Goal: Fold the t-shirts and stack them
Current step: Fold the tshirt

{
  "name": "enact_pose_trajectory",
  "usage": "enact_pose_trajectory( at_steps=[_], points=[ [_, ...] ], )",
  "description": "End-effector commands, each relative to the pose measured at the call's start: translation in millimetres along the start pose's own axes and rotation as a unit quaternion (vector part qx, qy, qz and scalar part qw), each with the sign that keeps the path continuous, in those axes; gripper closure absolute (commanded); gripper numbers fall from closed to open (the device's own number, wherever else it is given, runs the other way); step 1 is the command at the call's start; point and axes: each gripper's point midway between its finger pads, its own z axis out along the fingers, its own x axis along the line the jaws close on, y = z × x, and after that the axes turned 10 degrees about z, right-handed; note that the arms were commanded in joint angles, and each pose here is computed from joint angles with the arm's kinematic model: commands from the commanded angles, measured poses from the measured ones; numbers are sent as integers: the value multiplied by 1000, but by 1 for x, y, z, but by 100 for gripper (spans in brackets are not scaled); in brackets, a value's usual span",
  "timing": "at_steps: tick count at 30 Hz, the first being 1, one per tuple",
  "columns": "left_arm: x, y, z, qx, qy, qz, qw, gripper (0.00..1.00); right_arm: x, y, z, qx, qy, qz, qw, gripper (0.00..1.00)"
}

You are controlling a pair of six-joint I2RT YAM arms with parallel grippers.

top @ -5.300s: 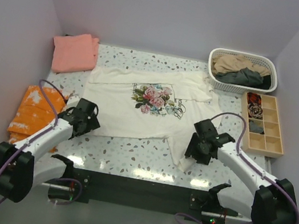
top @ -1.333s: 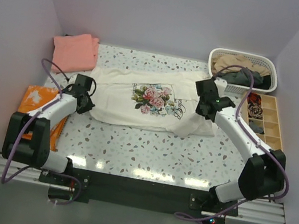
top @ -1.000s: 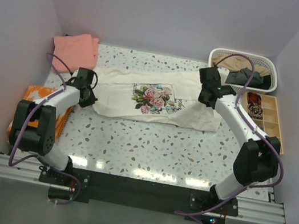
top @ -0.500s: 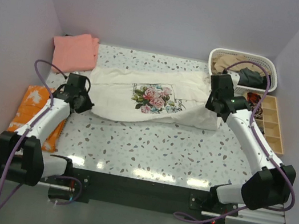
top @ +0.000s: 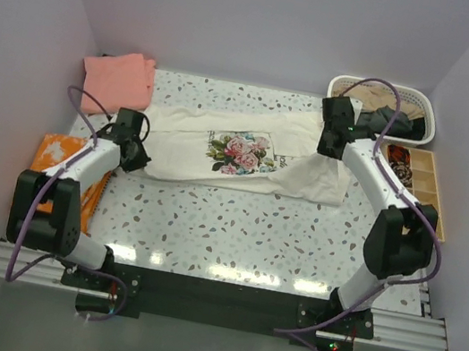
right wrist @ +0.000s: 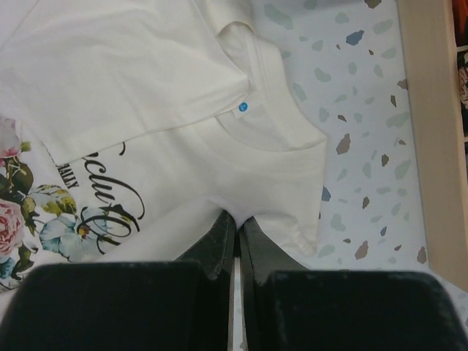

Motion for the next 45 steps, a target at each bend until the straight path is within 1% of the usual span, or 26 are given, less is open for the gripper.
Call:
enact_pose_trajectory(
  at_steps=[1,3,12,13,14,15,16,17,18,19,20,21,23,24,25,26,29,30,31,33,34,37,39,41,43,45],
  points=[
    [-9,35,12,-40,-2,-10,999,99,15,33,11,-27,16,4,999,100],
    [-10,39,20,-37,3,-11,999,98,19,34,23,-22,13,-2,1000,100],
    [-11,63,44,-39,13,-15,999,97,36,67,50,-30,26,4,999,100],
    [-11,64,46,-39,15,-13,999,97,41,61,61,-20,29,0,999,100],
    [-8,66,49,-39,24,-13,999,92,44,60,65,-14,34,-1,999,100],
    [-5,68,51,-39,28,-14,999,86,48,63,68,-14,40,1,999,95],
    [-5,69,52,-40,31,-12,999,80,54,58,78,-7,48,0,999,88],
    [-1,68,53,-40,40,-12,998,57,55,59,82,-7,51,-1,999,78],
    [10,71,55,-42,54,-24,997,42,57,62,86,-18,55,6,998,66],
    [15,73,54,-46,64,-28,996,29,56,65,87,-26,56,10,998,49],
    [19,78,50,-55,69,-32,996,10,53,72,83,-38,60,15,997,37],
    [24,80,48,-61,77,-36,995,0,52,73,84,-50,60,20,997,36],
    [30,86,37,-79,85,-37,993,0,40,89,66,-80,52,28,995,35],
    [29,89,33,-85,83,-37,992,0,35,87,63,-89,50,28,994,32],
    [29,91,26,-94,80,-36,992,0,29,90,57,-99,46,32,994,32],
    [28,92,23,-99,75,-36,992,0,23,100,40,-117,49,37,991,32],
    [18,99,11,-118,38,-28,992,0,8,92,30,-116,33,37,992,30],
    [12,101,8,-122,22,-24,992,0,4,85,27,-101,26,32,994,29],
    [-2,104,3,-128,-20,-15,991,0,2,81,26,-91,24,33,995,29],
    [-21,105,-3,-134,-73,-3,988,0,5,63,28,-51,30,29,998,30],
    [-37,102,-6,-130,-119,7,984,0,5,57,30,-39,31,30,998,30],
    [-68,93,-8,-116,-193,38,974,0,11,34,40,-6,46,33,998,30],
    [-79,86,-4,-99,-217,53,970,0,15,22,47,11,51,40,998,32],
    [-102,68,2,-65,-256,78,961,0,21,8,55,36,59,43,997,34],
    [-113,54,9,-41,-279,79,956,0,22,-4,64,54,55,43,996,36],
    [-122,47,11,-37,-293,77,952,0,22,-11,69,61,52,45,996,37]
  ],
)
